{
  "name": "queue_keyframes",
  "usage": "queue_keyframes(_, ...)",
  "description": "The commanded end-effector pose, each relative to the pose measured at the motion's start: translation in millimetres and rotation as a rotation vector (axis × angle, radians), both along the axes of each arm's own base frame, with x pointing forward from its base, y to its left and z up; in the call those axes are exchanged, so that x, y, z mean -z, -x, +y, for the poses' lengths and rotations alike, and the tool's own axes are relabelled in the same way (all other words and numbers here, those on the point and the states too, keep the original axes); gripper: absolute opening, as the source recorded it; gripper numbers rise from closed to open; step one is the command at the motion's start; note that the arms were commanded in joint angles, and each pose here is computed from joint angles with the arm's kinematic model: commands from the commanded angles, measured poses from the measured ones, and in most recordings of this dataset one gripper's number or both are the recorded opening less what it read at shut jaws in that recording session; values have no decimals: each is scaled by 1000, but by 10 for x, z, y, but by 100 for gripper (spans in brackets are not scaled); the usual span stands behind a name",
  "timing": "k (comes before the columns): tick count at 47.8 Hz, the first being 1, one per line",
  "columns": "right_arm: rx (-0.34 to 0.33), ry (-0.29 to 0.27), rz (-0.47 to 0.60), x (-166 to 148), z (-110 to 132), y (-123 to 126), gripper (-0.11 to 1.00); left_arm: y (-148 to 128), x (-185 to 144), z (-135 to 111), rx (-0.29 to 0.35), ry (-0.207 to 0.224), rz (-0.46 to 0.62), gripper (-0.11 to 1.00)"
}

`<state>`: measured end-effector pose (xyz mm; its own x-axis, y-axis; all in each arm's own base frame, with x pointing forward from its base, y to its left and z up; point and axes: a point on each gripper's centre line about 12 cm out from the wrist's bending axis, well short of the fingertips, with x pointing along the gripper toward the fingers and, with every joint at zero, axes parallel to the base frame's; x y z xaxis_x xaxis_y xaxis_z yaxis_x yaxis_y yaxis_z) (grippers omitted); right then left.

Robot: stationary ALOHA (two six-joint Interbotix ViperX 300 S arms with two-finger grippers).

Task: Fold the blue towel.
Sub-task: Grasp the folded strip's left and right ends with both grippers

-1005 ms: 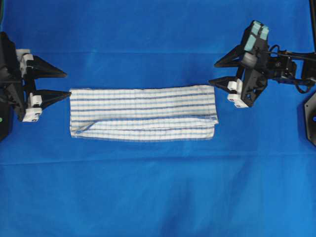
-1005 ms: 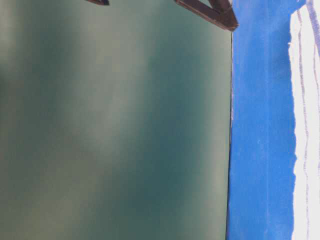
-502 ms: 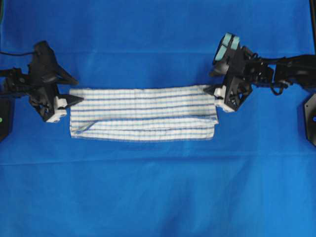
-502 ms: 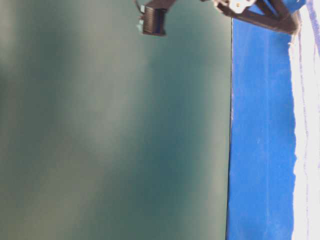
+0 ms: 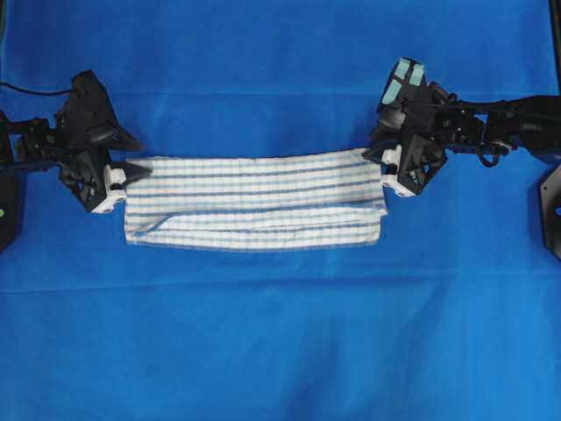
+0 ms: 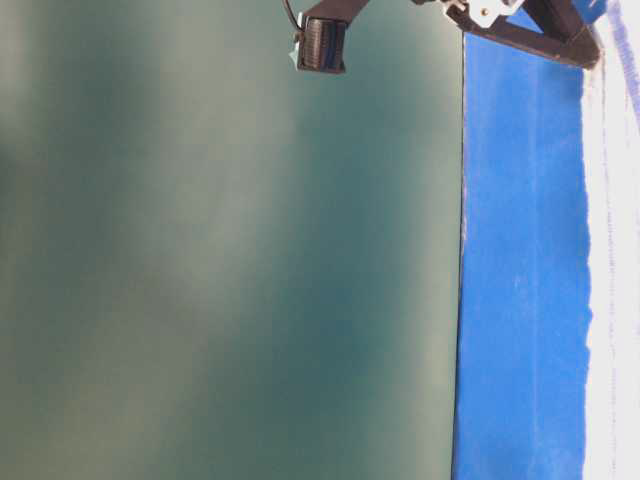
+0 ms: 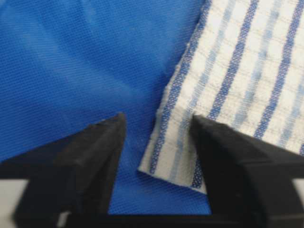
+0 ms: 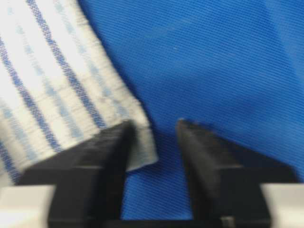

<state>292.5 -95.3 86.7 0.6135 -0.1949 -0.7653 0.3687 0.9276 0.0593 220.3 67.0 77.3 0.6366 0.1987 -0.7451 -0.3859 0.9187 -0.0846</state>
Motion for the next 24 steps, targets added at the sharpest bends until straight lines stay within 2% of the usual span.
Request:
queue_keyframes(1,-17,11,-11,-37,19,-22,36,-22,-21,14,-4,2,1,42)
queue_keyframes(7,-37,18,-2,-29,43,-25,4,-12,-8,6,-2,6,14,14)
queue_keyframes(11,-40,18,1,-26,49,-24,3,-21,-8,9,-2,8,19,2)
queue_keyframes(24,-37,20,-8,-58,38,-41,3,-46,-29,19,-4,14,34,1)
